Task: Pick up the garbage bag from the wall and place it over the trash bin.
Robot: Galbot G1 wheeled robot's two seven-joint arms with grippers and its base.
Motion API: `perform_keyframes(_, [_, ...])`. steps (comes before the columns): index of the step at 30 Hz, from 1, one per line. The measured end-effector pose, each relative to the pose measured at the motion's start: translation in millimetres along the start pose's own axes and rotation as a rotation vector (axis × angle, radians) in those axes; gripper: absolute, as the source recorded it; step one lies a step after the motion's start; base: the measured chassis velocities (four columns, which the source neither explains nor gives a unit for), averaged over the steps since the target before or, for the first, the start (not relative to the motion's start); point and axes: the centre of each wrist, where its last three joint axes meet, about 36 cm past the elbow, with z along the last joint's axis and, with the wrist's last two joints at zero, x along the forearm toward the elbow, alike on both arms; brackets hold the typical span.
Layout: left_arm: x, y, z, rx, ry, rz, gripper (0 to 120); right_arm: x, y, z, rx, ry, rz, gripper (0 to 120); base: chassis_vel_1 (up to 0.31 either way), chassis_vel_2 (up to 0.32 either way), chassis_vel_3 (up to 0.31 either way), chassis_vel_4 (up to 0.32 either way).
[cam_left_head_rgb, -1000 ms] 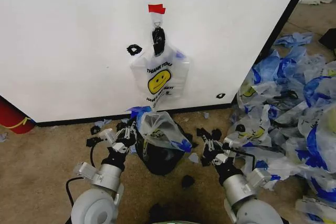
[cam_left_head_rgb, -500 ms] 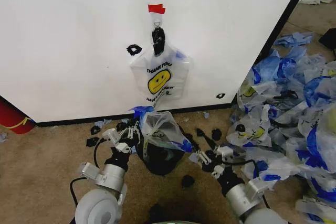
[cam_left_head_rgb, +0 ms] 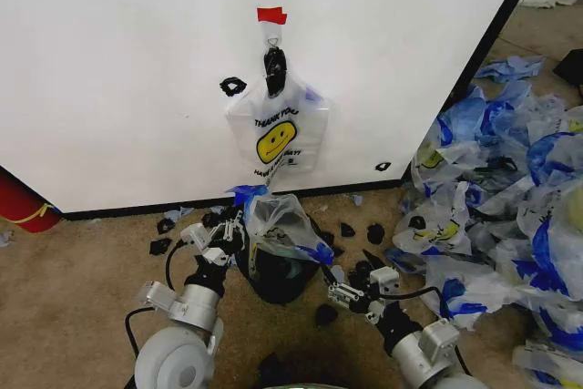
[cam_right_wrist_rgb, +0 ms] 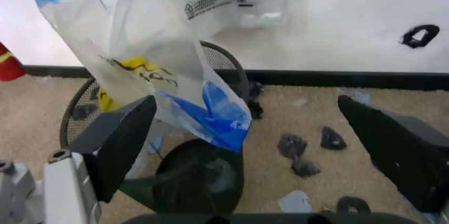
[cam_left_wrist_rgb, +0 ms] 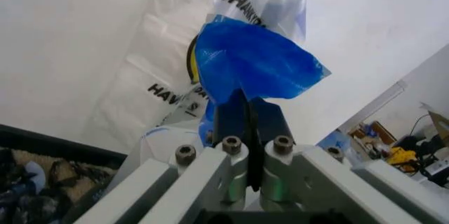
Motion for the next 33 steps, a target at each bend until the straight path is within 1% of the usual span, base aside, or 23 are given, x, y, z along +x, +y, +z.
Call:
perform_keyframes(9, [1.1,-0.7,3.4,0.002,0.001,-0.004,0,-1.8,-1.6,1.7,0.044,0.027,0.022,94,0.0,0.0,0.0,0.0])
perform_keyframes(15, [1.3,-2.5,2.6,0.006,-0.003,-0.002,0,-4.3,-5.4,8.6,0.077,0.042,-0.001,92,0.0,0.0,0.0,0.0])
perform_keyframes(17, [1.4,-3.4,1.9,0.008,-0.007,-0.002,0,-5.2,-7.1,11.9,0.094,0.041,-0.015,86,0.0,0.0,0.0,0.0])
perform_keyframes(19, [1.5,-3.6,1.7,0.009,-0.009,-0.002,0,-6.3,-9.0,14.3,0.107,0.039,-0.02,85,0.0,0.0,0.0,0.0])
perform_keyframes(21, [1.9,-3.8,1.8,0.012,-0.011,-0.006,0,-11.9,-18.7,24.1,0.165,0.006,-0.043,84,0.0,0.0,0.0,0.0])
perform_keyframes(33, [0.6,-2.1,9.3,0.02,-0.015,-0.022,0,-32.1,-46.4,46.7,0.294,-0.018,-0.049,83,0.0,0.0,0.0,0.0])
